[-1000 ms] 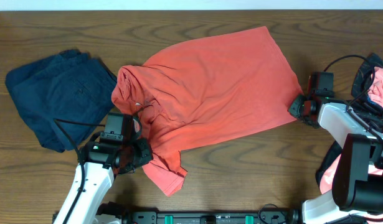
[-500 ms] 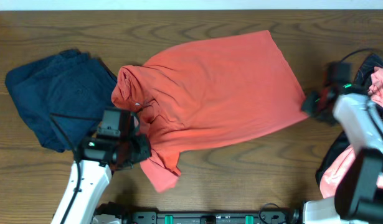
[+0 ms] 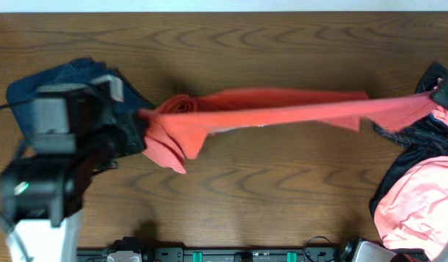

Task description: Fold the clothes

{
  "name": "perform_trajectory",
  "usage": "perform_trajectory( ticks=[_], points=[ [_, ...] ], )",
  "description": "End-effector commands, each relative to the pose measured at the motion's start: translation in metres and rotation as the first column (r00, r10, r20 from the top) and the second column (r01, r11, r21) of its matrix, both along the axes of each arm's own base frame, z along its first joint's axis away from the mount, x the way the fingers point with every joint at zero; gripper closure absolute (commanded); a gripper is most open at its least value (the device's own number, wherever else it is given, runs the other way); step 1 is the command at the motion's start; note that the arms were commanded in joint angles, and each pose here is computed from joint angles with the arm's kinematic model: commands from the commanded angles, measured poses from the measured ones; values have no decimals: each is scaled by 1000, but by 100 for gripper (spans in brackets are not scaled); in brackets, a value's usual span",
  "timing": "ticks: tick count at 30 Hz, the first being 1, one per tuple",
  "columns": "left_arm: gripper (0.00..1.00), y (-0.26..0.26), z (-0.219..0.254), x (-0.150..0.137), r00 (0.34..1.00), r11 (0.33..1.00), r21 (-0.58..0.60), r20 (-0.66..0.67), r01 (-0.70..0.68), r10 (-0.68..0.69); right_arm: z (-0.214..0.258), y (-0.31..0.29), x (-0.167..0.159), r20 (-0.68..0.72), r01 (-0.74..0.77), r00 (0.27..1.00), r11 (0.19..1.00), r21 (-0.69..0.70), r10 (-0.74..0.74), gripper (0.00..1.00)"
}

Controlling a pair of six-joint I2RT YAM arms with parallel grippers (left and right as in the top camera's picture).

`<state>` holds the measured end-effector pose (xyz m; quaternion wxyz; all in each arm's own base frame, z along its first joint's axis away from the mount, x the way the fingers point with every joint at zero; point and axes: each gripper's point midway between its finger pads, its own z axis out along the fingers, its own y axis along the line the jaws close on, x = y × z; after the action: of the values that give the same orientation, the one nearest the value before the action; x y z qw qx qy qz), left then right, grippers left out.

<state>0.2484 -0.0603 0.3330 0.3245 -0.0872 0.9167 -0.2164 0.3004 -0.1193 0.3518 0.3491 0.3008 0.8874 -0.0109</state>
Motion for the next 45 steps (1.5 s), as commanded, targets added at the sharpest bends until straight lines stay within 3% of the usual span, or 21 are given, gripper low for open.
perform_trajectory(
  ticks=[1,7,10,14,21,26,32,40,45],
  points=[
    [94,1,69,-9,980,1000,9,198,14,-16,56,-1,-16,122,-1,992,996,-88,12,99],
    [94,10,156,-33,894,999,34,448,-40,21,115,5,-34,260,19,965,986,-163,24,99],
    [94,18,166,-34,876,995,49,479,-89,55,119,3,-33,272,29,962,984,-173,20,99],
    [94,20,152,-23,903,994,56,425,-91,59,104,-3,-20,221,19,975,988,-152,15,99],
    [93,18,99,-2,982,995,70,183,-67,54,64,-12,0,79,-6,997,995,-101,14,99],
    [94,13,42,-4,993,998,61,-115,-25,32,49,-19,8,23,3,1000,996,-92,-1,99],
    [93,13,-20,12,926,998,65,-377,-8,32,20,-20,8,-105,-28,994,998,-64,22,99],
    [92,13,-112,18,758,998,63,-652,16,29,-18,-21,-1,-279,-20,960,1000,-7,18,99],
    [78,13,-172,14,656,998,59,-755,25,29,-30,-21,-2,-322,-20,947,1000,14,24,99]
  ],
)
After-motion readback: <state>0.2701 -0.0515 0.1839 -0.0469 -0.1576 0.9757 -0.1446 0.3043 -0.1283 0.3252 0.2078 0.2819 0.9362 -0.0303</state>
